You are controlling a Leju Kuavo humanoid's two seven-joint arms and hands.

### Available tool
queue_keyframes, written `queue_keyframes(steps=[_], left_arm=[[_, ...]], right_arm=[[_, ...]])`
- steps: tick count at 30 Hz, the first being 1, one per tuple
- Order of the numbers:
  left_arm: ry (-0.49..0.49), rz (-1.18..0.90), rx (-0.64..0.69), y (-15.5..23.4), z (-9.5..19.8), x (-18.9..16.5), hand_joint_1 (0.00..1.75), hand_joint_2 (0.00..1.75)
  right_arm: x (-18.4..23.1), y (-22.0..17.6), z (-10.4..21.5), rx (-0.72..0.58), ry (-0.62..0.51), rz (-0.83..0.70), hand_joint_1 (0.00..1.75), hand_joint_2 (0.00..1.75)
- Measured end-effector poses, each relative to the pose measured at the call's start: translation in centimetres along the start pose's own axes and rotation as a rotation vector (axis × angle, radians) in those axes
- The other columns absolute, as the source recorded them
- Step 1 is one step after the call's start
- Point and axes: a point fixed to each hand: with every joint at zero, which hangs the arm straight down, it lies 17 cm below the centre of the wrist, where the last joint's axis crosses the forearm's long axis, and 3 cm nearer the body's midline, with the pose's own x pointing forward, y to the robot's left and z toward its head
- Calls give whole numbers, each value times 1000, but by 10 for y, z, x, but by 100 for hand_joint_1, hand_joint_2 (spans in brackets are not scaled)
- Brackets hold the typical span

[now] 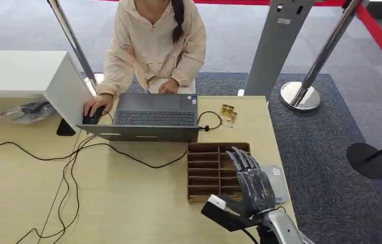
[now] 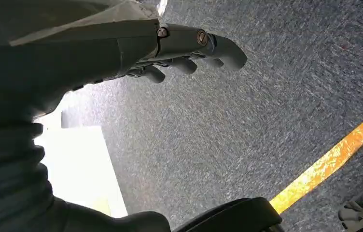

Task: Pass the card to the sensor for recognition and then transmit it.

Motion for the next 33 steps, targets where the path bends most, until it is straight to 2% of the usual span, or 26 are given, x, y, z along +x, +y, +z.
queue_keyframes(steps=[17,20,26,33], left_arm=[[-3,-1,-1,-1,0,1,0,175],[-4,-1,-2,-1,0,2,0,175],[-4,0,0,0,0,2,0,175],[-3,7,0,0,0,2,0,175]], right_arm=[[-9,12,-1,22,24,10,9,175],[-12,13,-1,23,36,8,12,175],[-20,11,-1,19,67,-3,31,175],[-34,7,-2,2,118,-5,35,175]])
